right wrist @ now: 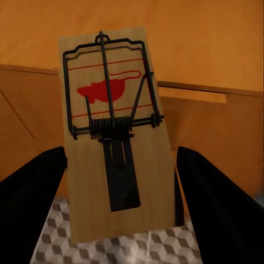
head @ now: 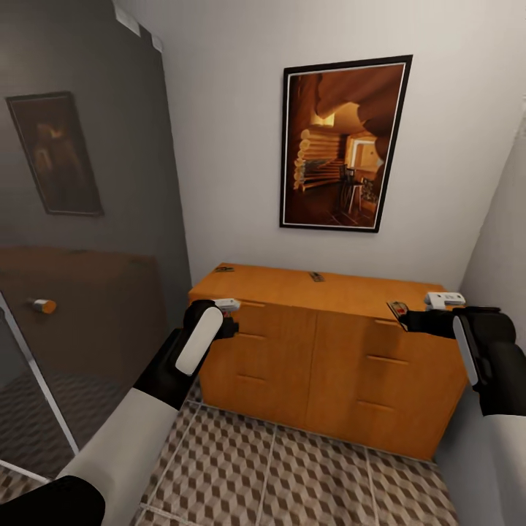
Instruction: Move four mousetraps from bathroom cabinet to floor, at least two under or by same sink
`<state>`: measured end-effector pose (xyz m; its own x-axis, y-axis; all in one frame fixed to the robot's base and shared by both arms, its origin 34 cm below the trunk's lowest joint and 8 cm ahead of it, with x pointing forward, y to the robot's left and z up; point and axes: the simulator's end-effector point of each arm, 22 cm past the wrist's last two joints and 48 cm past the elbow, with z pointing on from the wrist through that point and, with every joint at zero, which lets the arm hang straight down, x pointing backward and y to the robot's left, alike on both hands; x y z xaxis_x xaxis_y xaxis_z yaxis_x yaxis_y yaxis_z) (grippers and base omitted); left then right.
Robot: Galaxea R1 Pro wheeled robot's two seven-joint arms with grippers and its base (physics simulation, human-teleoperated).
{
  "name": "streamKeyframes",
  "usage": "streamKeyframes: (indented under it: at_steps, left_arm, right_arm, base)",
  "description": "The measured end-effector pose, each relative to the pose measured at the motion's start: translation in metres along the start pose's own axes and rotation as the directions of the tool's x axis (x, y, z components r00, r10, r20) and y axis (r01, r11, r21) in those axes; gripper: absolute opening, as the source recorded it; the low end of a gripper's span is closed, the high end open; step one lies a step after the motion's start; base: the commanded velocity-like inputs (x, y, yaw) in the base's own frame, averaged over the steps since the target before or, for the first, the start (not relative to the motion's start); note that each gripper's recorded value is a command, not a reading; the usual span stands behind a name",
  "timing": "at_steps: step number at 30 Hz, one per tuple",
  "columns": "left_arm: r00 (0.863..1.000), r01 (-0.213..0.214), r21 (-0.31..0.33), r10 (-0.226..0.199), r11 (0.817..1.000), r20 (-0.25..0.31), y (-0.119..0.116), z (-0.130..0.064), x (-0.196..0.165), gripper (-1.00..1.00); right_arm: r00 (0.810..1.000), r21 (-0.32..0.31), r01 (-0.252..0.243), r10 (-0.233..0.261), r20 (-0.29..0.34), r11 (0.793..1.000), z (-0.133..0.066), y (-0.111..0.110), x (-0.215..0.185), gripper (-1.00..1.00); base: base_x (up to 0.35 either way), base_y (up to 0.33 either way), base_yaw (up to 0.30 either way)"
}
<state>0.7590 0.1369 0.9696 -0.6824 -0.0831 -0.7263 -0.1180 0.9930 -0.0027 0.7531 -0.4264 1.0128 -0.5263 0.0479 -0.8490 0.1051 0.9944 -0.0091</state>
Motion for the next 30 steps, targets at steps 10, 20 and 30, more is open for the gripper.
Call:
streamKeyframes:
  at_steps: [10,20,30]
  left_arm:
    - [1.0,0.001,-0.002,-0.001,1.0,-0.005,0.0,0.001,0.002,-1.0]
    - [1.0,-0.001,-0.005,0.001,1.0,-0.008,0.001,0.002,0.003,-1.0]
    - [1.0,-0.001,-0.006,0.001,1.0,-0.008,0.001,0.002,0.003,-1.0]
  right_arm:
    - [1.0,-0.047,-0.011,0.011,-0.005,0.999,0.005,0.029,0.004,-1.0]
    - [1.0,-0.062,-0.014,0.014,-0.012,0.998,0.008,0.037,0.007,-1.0]
    - [0.999,-0.13,-0.029,0.026,-0.024,0.991,0.013,0.082,0.013,-1.0]
  base:
    - [-0.092,0.0,0.0]
    - [-0.309,0.0,0.0]
    - [-0.336,0.0,0.0]
